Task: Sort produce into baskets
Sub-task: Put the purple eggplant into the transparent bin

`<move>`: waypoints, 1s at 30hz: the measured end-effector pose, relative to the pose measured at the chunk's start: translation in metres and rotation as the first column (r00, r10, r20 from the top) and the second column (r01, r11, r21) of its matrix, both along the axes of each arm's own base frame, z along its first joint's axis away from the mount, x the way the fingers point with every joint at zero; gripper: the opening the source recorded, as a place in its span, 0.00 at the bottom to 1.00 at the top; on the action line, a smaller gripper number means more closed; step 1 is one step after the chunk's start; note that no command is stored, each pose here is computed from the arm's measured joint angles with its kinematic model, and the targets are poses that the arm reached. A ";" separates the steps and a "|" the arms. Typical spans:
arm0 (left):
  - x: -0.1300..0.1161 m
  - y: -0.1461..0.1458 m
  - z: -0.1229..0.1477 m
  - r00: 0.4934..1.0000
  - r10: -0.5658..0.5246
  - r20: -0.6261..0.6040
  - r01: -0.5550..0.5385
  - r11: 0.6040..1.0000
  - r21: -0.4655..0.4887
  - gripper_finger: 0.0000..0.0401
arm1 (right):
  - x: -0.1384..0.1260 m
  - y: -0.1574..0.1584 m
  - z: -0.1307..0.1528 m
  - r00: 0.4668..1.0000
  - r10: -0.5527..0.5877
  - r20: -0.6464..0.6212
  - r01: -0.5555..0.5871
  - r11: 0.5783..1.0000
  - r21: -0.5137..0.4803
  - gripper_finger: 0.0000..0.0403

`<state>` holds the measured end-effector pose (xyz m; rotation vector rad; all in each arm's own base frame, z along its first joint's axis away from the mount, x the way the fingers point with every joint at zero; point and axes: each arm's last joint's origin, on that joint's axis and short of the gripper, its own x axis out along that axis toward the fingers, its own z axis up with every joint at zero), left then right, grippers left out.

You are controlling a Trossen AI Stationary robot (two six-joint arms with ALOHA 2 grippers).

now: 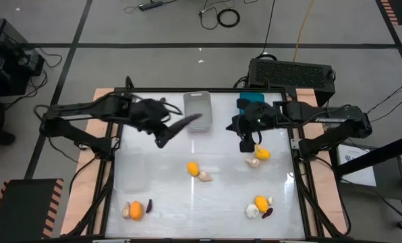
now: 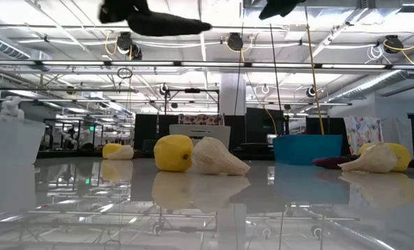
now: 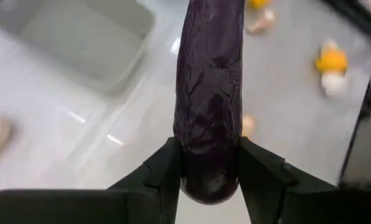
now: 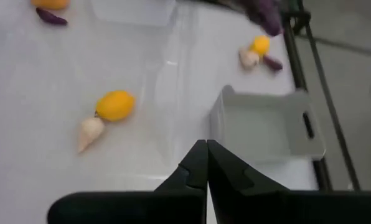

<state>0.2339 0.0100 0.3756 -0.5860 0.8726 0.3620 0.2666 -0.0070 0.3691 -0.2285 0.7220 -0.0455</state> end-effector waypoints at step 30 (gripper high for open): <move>-0.112 -0.136 -0.089 0.669 0.528 -0.523 -0.639 0.768 -0.044 0.34 | 0.042 -0.027 -0.017 0.990 -0.104 0.091 0.078 0.964 0.253 0.00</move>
